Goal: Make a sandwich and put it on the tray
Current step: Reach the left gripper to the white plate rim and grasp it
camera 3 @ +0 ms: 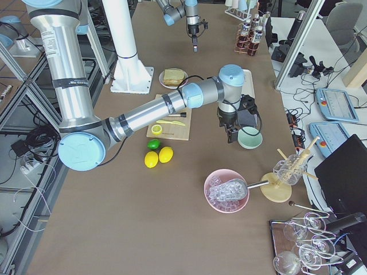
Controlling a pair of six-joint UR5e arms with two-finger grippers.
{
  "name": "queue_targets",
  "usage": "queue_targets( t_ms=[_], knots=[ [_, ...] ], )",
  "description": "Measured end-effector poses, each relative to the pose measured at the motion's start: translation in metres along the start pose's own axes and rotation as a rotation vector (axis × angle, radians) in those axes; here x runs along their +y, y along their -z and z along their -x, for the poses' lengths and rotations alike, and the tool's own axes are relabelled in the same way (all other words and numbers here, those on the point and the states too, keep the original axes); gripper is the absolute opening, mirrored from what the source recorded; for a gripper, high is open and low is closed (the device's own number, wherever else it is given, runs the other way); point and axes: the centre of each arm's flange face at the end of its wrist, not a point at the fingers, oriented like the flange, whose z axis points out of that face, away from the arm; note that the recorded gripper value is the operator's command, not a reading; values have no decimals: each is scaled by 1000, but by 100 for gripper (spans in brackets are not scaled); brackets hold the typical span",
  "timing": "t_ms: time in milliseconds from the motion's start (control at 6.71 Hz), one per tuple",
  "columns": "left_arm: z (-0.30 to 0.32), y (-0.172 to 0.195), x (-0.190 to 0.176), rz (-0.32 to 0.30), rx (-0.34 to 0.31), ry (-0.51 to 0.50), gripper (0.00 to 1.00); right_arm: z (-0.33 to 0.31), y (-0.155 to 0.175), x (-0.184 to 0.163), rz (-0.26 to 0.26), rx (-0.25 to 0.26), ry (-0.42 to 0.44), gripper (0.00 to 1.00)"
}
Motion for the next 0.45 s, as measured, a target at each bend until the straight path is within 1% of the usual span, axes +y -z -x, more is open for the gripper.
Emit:
queue_targets(
  t_ms=[149,298,447],
  knots=[
    [-12,-15,30,8,2,-1,98,-48,-2,36,19,26,-4,100],
    [-22,-27,54,19,6,-4,88,-84,-8,67,46,55,-6,100],
    [-30,-36,73,34,9,-10,66,-102,-11,81,59,70,-10,100]
  ],
)
